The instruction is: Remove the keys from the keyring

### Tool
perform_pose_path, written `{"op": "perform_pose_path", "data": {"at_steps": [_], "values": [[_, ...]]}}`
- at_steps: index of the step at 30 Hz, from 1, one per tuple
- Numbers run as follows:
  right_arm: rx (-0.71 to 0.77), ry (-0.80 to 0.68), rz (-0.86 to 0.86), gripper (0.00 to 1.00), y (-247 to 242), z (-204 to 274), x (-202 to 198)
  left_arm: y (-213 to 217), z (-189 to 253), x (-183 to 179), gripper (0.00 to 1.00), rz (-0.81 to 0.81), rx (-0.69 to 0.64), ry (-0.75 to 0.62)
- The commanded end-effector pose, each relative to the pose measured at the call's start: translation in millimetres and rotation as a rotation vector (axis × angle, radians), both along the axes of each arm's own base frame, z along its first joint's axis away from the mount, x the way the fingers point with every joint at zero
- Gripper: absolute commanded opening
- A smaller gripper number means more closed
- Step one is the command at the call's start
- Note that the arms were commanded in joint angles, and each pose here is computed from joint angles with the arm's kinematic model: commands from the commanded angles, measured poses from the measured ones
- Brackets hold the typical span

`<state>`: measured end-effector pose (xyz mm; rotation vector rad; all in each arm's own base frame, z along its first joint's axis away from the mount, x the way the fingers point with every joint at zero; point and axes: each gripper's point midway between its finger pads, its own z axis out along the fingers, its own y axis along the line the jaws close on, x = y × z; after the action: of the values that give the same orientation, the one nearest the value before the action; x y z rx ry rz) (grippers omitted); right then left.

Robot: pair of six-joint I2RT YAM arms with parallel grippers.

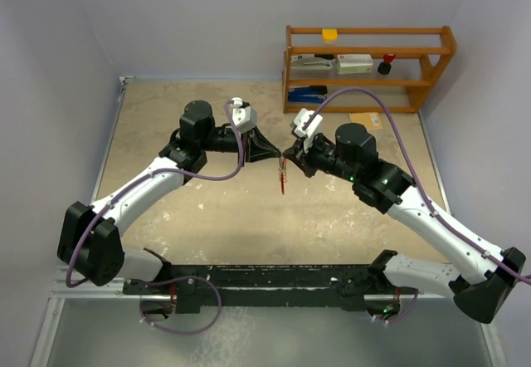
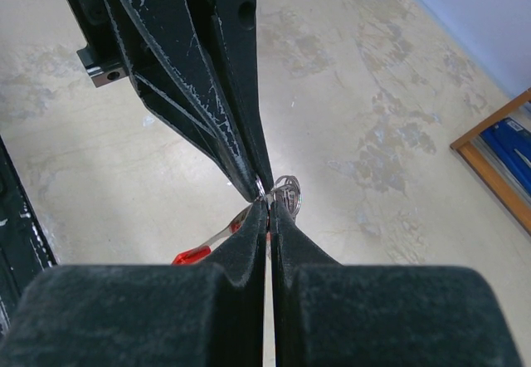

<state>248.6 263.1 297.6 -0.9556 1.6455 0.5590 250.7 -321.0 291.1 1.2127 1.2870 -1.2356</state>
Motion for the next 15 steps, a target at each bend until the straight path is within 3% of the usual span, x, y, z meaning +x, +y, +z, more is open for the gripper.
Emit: {"op": "perform_pose_path", "data": {"at_steps": [1,15], "values": [[0.064,-0.046,0.028,0.0,10,19,1,-1,24,-15,0.0,-0.056,-0.049,-0.102],[0.054,-0.032,0.022,0.0,10,13,3,2,34,-32,0.0,-0.066,-0.076,-0.194]]}}
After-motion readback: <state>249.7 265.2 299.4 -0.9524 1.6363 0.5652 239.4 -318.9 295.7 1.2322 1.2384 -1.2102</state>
